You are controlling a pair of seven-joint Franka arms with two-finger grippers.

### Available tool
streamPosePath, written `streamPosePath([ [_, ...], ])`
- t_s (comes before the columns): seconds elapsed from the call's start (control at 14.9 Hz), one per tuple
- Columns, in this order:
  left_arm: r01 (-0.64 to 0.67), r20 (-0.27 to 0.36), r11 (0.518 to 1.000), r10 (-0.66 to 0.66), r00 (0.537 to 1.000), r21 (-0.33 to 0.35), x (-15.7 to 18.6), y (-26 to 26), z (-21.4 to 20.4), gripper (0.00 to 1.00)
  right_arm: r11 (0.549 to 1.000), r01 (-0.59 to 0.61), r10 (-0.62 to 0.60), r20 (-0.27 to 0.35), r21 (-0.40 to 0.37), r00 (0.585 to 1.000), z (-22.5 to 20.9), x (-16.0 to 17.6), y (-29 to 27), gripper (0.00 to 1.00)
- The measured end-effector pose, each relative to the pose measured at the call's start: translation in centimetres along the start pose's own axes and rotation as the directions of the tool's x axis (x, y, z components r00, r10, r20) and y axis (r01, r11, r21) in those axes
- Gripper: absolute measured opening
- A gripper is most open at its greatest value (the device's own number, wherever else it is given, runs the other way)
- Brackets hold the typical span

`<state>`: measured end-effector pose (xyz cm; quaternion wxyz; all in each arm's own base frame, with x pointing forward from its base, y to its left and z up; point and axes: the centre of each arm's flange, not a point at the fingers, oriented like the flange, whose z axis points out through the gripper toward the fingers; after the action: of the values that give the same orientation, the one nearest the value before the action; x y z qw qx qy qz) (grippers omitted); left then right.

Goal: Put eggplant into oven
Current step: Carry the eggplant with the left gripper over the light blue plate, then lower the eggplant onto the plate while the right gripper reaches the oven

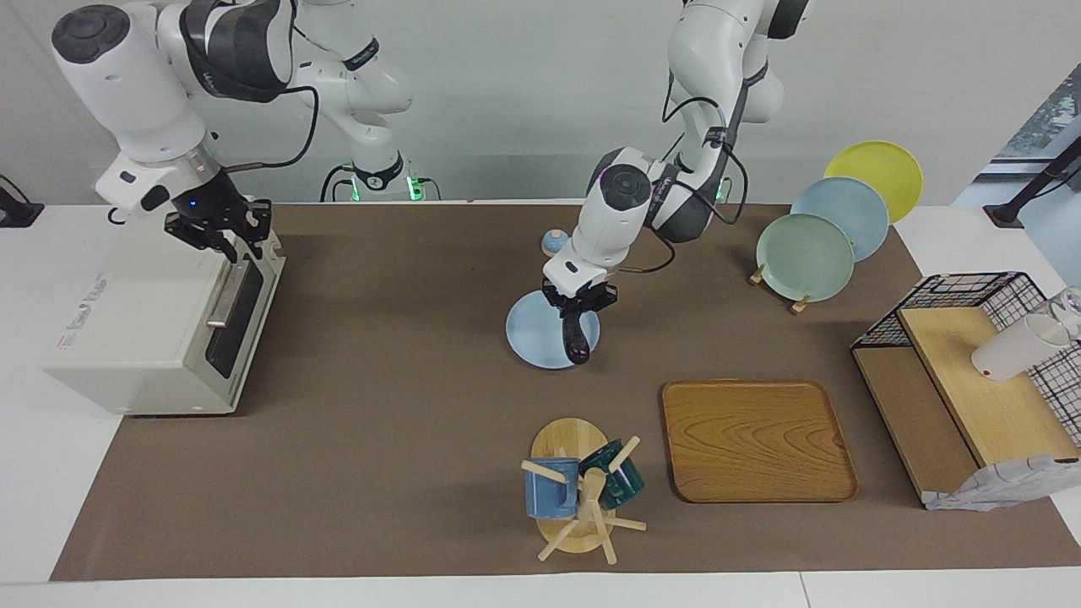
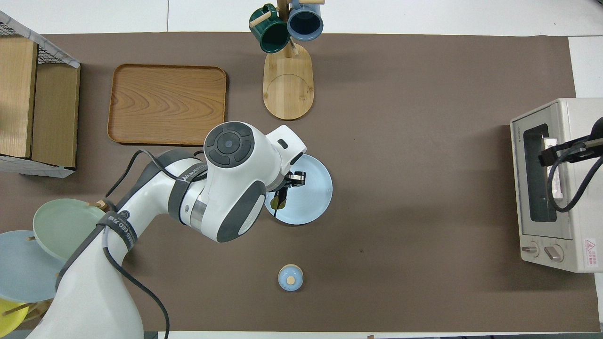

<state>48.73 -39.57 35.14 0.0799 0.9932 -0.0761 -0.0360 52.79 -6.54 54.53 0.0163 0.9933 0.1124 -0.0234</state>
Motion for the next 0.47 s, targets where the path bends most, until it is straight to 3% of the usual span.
streamPosePath([
  [0.13, -0.001, 0.002, 1.0, 0.001, 1.0, -0.001, 0.1, 0.2, 1.4, 0.26, 0.999, -0.033, 0.033, -0.006, -0.037, 0.999, 1.0, -0.7, 0.1, 0.03],
  [0.47, -0.002, 0.002, 1.0, 0.002, 1.0, -0.002, 0.2, 0.3, 1.7, 0.26, 0.987, -0.143, 0.144, 0.011, -0.075, 0.99, 2.3, -1.2, 0.1, 0.01],
])
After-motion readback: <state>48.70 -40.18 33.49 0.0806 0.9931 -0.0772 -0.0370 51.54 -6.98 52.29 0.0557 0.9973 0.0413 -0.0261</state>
